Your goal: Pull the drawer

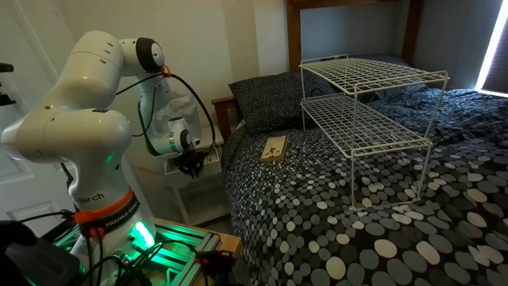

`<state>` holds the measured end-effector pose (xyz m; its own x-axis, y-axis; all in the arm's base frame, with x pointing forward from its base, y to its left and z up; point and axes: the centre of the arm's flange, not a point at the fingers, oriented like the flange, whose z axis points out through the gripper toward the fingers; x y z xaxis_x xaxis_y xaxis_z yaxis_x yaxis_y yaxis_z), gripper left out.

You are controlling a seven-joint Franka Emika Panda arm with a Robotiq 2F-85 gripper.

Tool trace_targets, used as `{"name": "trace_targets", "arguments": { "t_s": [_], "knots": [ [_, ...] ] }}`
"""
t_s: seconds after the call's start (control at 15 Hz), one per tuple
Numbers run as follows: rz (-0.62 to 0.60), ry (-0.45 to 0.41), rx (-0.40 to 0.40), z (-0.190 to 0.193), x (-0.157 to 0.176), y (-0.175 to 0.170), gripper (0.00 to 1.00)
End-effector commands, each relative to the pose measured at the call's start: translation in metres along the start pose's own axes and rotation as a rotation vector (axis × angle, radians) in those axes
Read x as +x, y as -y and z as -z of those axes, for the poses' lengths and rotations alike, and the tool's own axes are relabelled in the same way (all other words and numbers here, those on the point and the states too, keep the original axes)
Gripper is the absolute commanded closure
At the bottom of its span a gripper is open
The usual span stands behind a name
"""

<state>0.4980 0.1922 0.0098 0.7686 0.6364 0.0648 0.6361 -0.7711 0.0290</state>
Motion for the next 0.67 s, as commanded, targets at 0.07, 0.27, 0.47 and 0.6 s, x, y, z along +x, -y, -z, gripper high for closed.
{"name": "trace_targets", "arguments": {
  "t_s": [0.07,0.27,0.47,0.6],
  "knots": [
    [0.022,0.049,0.006,-0.002,-0.018,0.002,0.83],
    [0.016,0.055,0.011,0.0,-0.017,0.001,0.46],
    [0.011,0.055,0.029,0.008,-0.016,0.002,0.23],
    [0.006,0.047,0.058,0.021,-0.013,0.005,0.09]
  ]
}}
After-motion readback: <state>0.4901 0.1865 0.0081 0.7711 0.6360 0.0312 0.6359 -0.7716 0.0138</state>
